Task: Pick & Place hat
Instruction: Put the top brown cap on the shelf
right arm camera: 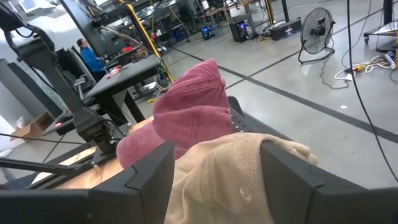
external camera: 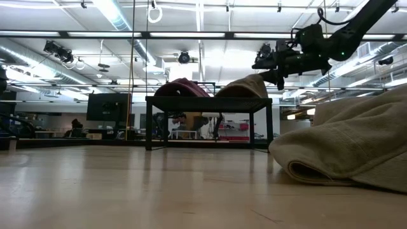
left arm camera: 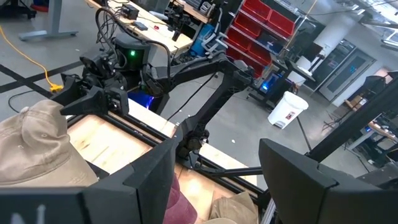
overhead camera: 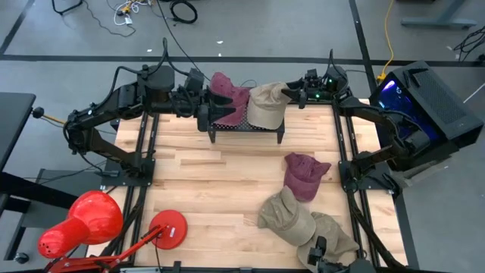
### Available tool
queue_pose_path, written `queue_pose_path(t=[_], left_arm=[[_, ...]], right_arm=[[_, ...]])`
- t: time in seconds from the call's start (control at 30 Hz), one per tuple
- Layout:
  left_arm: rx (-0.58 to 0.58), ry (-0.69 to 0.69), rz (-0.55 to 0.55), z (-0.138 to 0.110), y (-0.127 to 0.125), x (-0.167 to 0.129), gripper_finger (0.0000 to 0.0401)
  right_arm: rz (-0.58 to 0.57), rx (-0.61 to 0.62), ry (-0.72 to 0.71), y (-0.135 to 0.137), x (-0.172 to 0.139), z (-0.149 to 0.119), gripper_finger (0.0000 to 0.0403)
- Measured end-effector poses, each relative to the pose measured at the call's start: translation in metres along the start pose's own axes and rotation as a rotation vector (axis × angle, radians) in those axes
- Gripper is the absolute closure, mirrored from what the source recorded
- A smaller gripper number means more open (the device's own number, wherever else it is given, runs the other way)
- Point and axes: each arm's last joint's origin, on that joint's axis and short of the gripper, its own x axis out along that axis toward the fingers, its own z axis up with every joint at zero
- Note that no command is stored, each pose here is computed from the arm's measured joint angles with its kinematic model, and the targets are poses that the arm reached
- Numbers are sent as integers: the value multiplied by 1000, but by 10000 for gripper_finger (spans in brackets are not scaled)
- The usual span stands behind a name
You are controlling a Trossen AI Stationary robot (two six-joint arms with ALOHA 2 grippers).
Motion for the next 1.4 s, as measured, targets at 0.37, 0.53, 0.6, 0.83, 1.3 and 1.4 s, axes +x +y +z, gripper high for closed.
queue_pose_path(t=[0.37,0.53,0.6,0.83,1.3,1.4], left_arm=[[0,0,0,0,0,0,163],[0,-1,-1,0,0,0,163],[0,-6,-4,1,0,0,163],[0,-28,-19,3,-2,0,163],[0,-28,-20,3,-2,0,163],[0,-27,-20,3,-2,0,163]], right_arm=[[-22,-14,-6,3,4,-1,184],[-71,-5,-9,1,4,-2,181],[-72,4,-6,1,4,-2,175],[-92,25,7,0,4,-4,128],[-191,18,22,-3,3,-8,29],[-210,12,32,-4,3,-9,19]])
